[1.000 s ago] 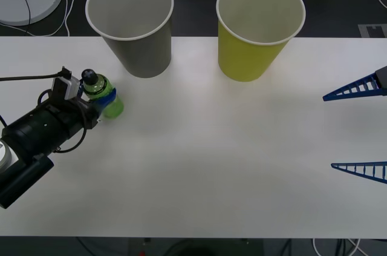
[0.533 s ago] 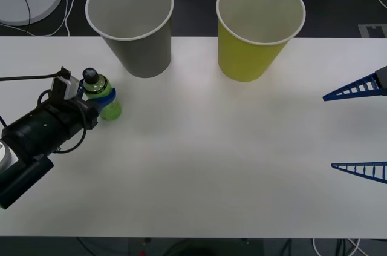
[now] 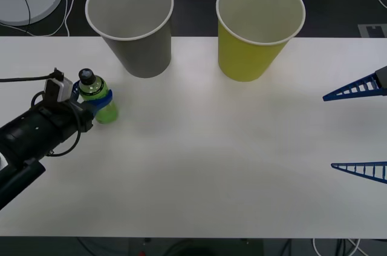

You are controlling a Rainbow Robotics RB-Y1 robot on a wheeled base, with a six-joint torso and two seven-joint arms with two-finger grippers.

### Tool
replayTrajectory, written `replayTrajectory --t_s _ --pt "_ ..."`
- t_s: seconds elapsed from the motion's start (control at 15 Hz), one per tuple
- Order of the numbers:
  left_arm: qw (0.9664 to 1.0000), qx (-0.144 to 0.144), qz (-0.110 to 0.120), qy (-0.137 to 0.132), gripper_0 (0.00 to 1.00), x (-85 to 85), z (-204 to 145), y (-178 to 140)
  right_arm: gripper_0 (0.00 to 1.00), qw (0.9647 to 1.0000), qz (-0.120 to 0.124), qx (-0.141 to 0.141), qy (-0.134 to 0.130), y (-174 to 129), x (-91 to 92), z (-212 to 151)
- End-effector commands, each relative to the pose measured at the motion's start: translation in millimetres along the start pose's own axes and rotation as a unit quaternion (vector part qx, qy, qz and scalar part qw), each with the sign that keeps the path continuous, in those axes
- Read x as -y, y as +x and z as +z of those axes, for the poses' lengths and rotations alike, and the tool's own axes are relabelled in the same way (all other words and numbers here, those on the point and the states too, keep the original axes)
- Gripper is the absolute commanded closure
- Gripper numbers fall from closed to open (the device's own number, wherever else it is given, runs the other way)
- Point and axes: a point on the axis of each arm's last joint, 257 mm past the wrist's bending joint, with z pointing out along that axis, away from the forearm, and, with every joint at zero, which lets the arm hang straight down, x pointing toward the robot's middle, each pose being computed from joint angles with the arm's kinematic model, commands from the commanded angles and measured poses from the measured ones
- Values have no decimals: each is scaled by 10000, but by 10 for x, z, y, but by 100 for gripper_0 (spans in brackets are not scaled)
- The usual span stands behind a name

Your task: Put the can into the green bin and the plastic bottle into the gray bin

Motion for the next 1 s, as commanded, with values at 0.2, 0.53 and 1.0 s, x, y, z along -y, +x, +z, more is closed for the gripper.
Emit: replayTrajectory --t_s 0.2,0.53,1.0 --pt "9992 -39 -7 392 100 -42 -153 -57 0 10000 0 0 0 0 0 0" --pt "9990 -125 -138 397 100 -160 -271 -145 0 10000 0 0 0 0 0 0" --pt "9989 -375 -136 258 100 -342 -479 -344 0 10000 0 0 0 0 0 0"
